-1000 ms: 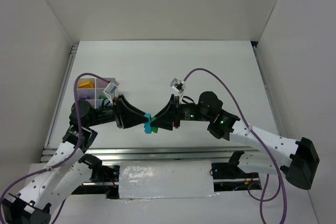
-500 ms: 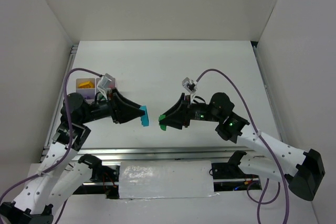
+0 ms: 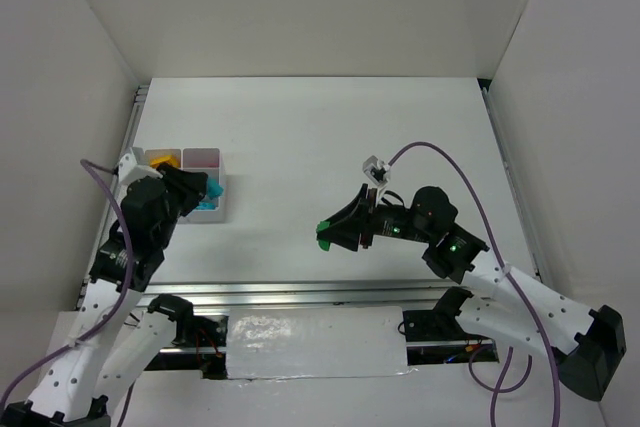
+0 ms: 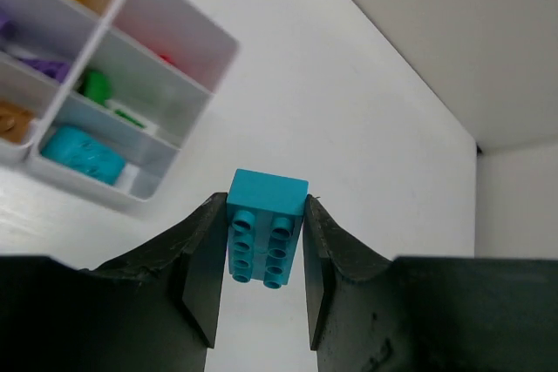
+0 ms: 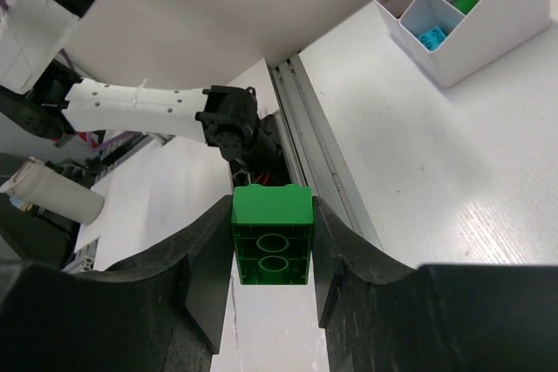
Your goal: Sort the legos into containers by color
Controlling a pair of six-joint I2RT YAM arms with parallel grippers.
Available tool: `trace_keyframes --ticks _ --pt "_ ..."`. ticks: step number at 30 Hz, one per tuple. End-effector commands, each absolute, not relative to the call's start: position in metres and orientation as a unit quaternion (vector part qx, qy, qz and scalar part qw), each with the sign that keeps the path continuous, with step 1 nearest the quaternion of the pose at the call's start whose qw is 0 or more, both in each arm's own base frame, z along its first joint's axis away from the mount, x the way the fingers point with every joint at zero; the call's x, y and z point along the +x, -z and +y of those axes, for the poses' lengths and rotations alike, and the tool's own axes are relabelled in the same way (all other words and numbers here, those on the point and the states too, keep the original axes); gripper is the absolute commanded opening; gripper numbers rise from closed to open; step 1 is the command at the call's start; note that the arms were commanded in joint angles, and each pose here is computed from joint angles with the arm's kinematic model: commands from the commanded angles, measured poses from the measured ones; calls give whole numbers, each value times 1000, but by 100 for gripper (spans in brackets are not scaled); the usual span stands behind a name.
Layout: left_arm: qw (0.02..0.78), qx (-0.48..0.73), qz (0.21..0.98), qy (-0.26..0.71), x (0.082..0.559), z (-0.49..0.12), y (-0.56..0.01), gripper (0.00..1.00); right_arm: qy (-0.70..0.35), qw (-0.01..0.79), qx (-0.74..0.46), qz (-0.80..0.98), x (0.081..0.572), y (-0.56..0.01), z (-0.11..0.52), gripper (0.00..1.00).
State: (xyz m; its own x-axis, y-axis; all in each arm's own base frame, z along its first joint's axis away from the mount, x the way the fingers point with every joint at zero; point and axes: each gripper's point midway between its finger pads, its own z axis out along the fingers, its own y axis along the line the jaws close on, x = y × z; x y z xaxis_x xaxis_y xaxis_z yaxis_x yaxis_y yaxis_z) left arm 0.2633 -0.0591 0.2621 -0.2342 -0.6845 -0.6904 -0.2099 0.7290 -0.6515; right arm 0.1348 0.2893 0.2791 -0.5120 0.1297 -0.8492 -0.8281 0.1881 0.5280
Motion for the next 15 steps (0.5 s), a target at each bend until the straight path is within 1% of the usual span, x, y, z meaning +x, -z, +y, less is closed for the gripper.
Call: trace_keyframes --ticks 1,2,3,5,6,8,13,15 --pt "573 -452 668 143 269 -4 -241 0 -579 428 -270 639 133 -286 285 0" --pt "583 -465 652 136 270 3 -240 0 -578 428 -271 639 132 -285 284 0" --pt "582 -473 649 127 269 6 -224 0 -578 429 -273 638 131 -285 283 0" --pt "614 -488 605 138 272 15 -231 0 -576 425 -276 641 129 -282 282 0" --pt "611 -495 604 128 271 18 -213 0 -576 425 -278 640 128 -282 282 0" --pt "623 -507 579 139 272 22 -213 0 -577 422 -279 641 126 -279 281 0" --pt "640 -498 570 135 278 25 -203 0 -579 419 -286 639 123 -275 281 0" --pt "645 -490 570 136 282 24 -202 2 -579 416 -287 640 122 -273 281 0"
